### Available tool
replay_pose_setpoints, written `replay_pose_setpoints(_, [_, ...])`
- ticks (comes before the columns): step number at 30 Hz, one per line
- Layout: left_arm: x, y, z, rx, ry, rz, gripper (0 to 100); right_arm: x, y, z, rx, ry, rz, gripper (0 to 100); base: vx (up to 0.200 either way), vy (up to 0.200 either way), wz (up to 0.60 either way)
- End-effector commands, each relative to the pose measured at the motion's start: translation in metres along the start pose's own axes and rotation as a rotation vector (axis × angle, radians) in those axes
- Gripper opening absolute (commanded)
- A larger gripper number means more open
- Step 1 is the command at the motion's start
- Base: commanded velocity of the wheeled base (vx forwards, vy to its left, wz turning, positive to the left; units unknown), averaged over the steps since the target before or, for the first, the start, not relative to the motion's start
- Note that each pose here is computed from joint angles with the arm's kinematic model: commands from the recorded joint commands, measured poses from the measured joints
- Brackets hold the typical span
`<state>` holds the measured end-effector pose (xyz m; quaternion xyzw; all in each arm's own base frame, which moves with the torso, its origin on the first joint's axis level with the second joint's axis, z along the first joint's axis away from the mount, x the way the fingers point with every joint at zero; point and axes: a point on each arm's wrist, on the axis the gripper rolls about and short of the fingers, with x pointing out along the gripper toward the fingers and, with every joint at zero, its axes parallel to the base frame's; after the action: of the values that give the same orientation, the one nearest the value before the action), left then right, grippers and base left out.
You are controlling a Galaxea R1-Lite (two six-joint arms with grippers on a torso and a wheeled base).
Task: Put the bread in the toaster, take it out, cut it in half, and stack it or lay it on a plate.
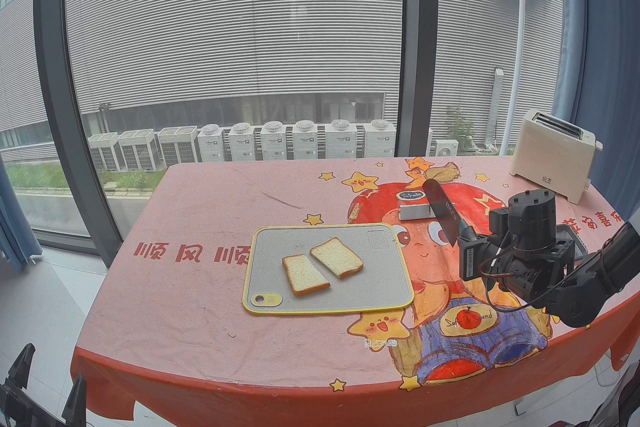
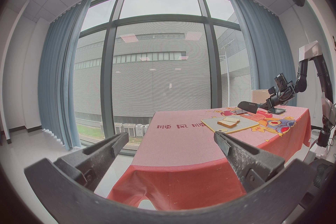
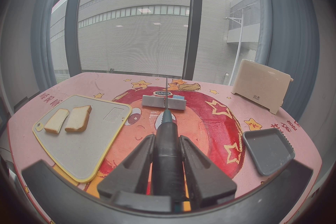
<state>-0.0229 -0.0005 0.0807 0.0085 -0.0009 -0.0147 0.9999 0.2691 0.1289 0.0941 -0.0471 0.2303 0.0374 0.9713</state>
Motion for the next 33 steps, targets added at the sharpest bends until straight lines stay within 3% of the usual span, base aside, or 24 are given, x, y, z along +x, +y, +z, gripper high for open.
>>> replay_pose_setpoints(1, [0.0008,-0.0001,-0.0046,0.000,0.011,0.000,100,-0.0001,0.0014,-0.0007,-0.001,0.001,0.004,0,0.000,0.000,0.00])
replay_pose_setpoints(22, [0.0008,-0.0001,-0.0048,0.000,0.012,0.000,100,0.0038,0.0030,-0.0041,-0.006,0.015,0.004,0,0.000,0.000,0.00])
replay_pose_setpoints(33, [0.0008,-0.0001,-0.0046,0.000,0.011,0.000,100,0.0072,0.0047,-0.0018,0.032,0.011,0.004,0,0.000,0.000,0.00])
